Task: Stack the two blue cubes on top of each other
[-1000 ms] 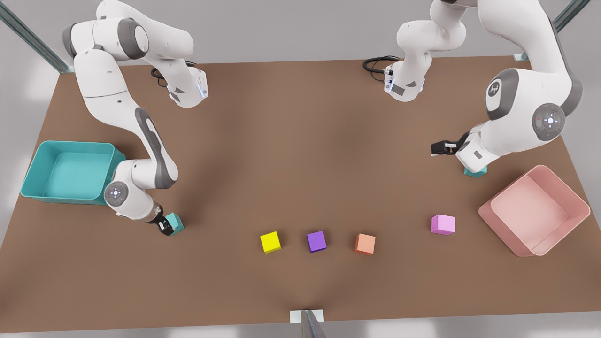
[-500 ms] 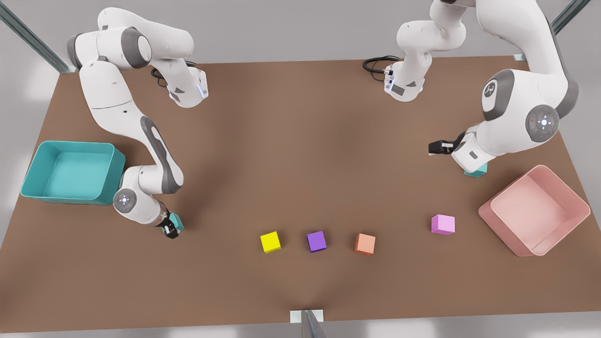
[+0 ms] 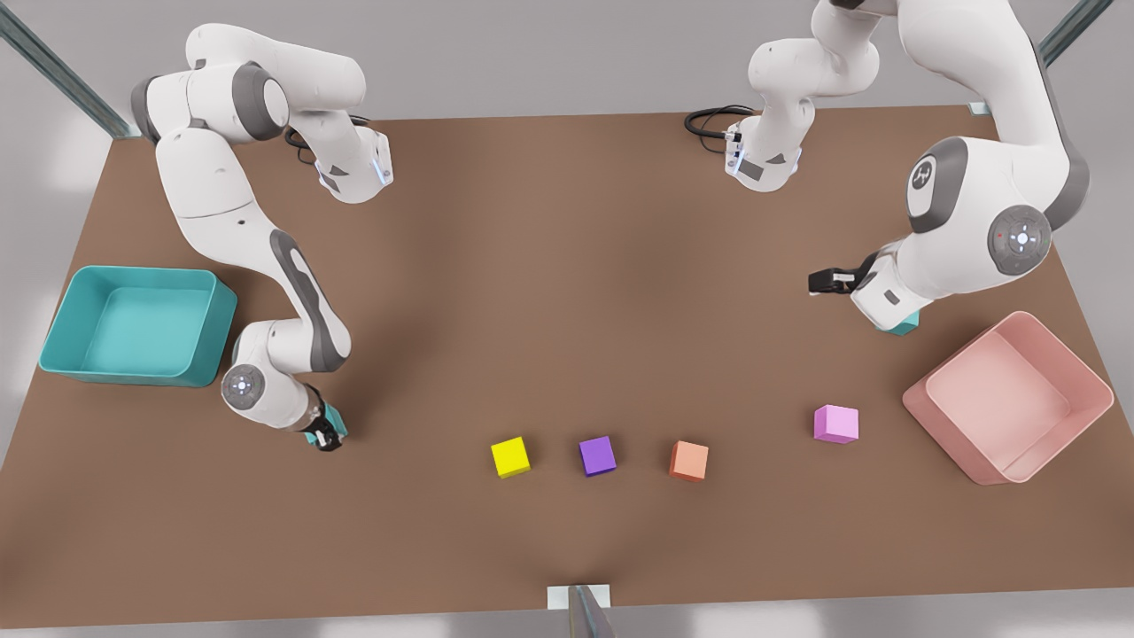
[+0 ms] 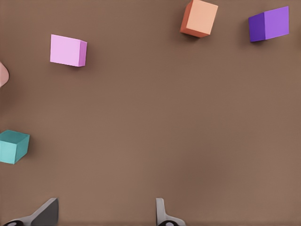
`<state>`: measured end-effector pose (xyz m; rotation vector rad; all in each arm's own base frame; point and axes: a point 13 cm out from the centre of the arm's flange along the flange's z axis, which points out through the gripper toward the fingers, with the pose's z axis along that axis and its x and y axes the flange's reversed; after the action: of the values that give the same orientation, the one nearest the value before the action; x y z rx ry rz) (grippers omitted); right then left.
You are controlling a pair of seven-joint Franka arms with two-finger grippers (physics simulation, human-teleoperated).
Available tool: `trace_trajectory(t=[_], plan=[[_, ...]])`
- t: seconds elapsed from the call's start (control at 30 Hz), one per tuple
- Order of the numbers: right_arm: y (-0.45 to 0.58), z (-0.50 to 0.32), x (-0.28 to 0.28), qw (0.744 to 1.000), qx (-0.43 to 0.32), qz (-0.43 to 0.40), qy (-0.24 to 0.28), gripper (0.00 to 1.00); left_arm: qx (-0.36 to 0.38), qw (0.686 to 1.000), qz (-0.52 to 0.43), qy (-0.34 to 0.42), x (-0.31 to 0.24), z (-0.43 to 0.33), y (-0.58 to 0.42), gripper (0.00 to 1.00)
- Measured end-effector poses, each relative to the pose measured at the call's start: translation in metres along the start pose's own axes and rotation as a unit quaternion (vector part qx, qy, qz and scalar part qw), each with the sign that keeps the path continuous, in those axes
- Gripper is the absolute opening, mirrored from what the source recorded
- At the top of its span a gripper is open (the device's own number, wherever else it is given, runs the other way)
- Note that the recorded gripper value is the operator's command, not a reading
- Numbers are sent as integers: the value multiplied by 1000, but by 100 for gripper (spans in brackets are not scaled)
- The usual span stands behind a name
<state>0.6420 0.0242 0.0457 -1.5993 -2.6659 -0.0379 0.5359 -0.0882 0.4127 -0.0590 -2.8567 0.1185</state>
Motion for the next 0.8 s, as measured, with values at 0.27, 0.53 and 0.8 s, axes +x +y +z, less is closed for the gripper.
trace_trajectory(t=[0.27, 0.53, 0.8], plan=[[66, -108, 73, 998, -42, -49, 10, 65, -3, 1000, -14, 2, -8, 6, 16, 100], [124, -143, 402, 982, -39, -183, 37, 65, 13, 984, -171, 42, -9, 134, 239, 100], [123, -54, 530, 990, -14, -140, -13, 65, 4, 994, -106, -4, 20, 215, 323, 100]])
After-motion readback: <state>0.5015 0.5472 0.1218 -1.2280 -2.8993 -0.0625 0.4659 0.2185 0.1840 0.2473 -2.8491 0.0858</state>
